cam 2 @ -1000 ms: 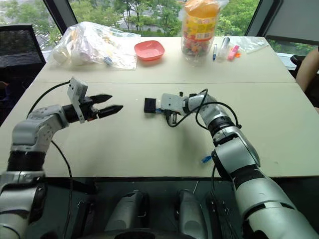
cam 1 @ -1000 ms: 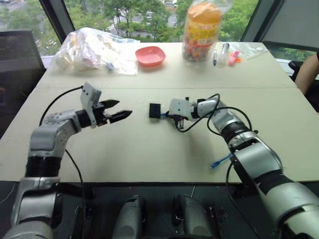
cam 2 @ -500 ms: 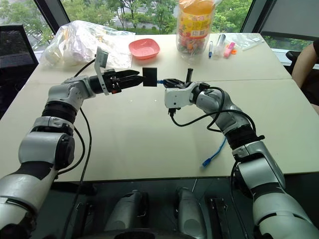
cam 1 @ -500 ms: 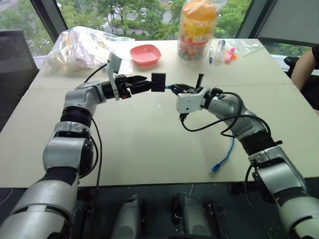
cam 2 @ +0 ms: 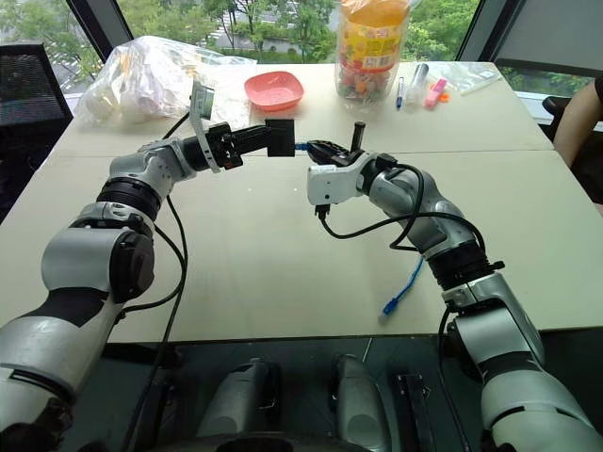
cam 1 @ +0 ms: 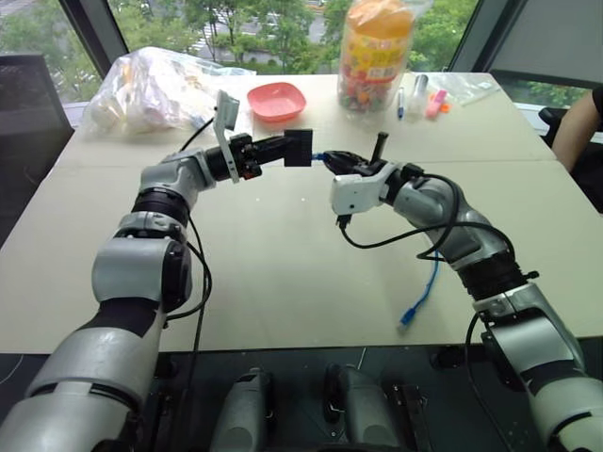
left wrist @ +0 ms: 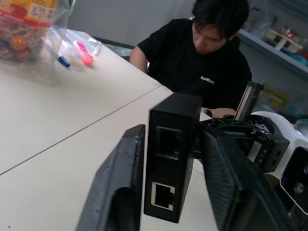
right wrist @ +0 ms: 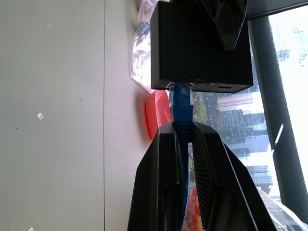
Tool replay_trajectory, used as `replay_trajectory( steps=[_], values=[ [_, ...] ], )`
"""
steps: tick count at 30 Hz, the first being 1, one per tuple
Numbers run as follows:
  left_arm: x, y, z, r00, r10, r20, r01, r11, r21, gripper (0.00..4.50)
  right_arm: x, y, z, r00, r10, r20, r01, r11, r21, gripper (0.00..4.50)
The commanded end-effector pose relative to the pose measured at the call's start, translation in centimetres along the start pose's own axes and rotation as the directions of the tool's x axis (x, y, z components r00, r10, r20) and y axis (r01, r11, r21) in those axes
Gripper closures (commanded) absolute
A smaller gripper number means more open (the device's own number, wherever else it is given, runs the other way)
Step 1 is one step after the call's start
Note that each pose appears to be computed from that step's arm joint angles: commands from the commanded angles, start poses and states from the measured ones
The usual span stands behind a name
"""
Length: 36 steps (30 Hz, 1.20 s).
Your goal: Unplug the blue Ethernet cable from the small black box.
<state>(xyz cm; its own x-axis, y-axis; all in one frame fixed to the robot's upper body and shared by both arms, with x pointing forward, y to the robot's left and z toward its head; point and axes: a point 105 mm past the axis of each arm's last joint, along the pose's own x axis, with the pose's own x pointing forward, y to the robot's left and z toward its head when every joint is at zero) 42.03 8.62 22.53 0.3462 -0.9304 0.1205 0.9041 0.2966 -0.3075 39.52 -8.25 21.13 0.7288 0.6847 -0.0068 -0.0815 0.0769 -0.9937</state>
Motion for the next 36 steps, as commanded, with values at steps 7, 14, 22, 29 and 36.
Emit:
replay_trajectory(
  steps=[7, 14, 22, 29, 36],
  values=[
    [-0.1, 0.2, 1.1, 0.999, 0.028, 0.030, -0.029, 0.999, 0.030, 4.03, -1.4, -1.3, 0.6, 1.000, -0.026, 0.010, 0.026, 0.998, 0.055, 1.66],
    [-1.1, -0.7, 1.7, 0.986, -0.062, 0.156, 0.086, 0.985, -0.151, 4.03, -4.5, 0.7, 2.4, 0.977, -0.207, 0.041, -0.032, 0.049, 0.998, 0.12],
    [-1.8, -3.3, 2.9, 0.925, -0.241, 0.292, 0.325, 0.902, -0.285, 4.03, -4.8, 0.4, 5.2, 0.935, -0.350, 0.064, -0.222, -0.433, 0.874, 0.12],
    [-1.7, -4.4, 2.3, 0.911, -0.281, 0.302, 0.373, 0.875, -0.309, 4.03, -4.2, -0.8, 6.2, 0.904, -0.423, 0.054, -0.277, -0.488, 0.828, 0.12],
    [-1.6, -4.8, 1.9, 0.911, -0.284, 0.299, 0.375, 0.871, -0.317, 4.03, -4.3, -1.3, 5.9, 0.896, -0.441, 0.052, -0.289, -0.490, 0.823, 0.12]
  ],
)
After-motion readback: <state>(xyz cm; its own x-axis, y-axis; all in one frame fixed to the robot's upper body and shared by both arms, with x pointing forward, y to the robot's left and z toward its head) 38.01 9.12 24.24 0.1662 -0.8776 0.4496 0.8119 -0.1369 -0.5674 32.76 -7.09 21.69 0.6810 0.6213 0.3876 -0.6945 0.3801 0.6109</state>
